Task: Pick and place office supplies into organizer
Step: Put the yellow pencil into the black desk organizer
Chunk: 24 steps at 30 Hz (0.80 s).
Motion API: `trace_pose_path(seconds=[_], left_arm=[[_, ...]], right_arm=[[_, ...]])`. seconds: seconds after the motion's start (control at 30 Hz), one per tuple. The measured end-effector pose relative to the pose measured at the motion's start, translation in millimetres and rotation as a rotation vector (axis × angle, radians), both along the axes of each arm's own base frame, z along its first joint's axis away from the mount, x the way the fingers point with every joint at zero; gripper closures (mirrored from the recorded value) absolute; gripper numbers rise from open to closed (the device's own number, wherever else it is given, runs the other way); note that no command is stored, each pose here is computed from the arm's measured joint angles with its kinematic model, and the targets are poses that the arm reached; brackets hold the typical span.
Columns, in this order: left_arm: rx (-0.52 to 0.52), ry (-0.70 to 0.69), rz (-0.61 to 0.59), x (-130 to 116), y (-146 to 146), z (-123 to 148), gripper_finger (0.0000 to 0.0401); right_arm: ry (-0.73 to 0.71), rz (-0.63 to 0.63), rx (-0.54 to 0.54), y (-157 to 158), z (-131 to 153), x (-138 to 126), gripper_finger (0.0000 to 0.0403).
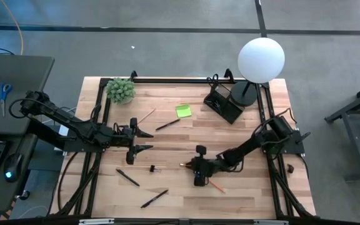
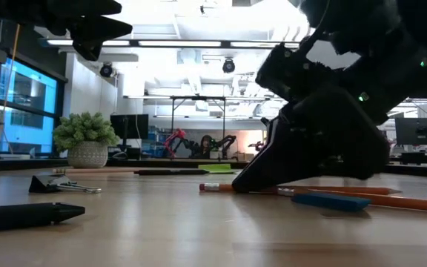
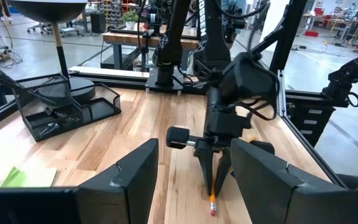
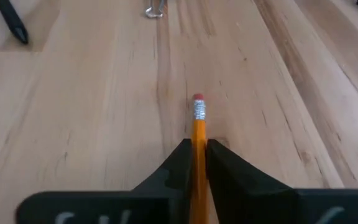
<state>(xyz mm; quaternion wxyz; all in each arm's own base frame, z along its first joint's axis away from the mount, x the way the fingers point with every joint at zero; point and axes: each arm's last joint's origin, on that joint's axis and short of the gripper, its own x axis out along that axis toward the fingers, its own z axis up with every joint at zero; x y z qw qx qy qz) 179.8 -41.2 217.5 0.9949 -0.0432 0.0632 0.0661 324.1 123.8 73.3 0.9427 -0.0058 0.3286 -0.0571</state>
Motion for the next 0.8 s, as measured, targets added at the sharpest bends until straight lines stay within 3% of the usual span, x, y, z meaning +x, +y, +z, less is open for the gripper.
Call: trace_pose_path(seconds=[0.2, 0.53, 0.8], left_arm=[[0.000, 0.000, 0.000, 0, 0, 0, 0.0213], [0.000, 0.000, 0.000, 0, 0, 0, 0.0213], [0.000, 0.000, 0.000, 0, 0, 0, 0.0213]], right_arm=[[-0.079, -0.010, 0.053, -10, -9, -15, 0.0394], [-0.076, -0.042, 0.006, -9, -16, -29, 0.0345], [-0.059, -0.033, 0.000, -9, -17, -30, 0.0354]])
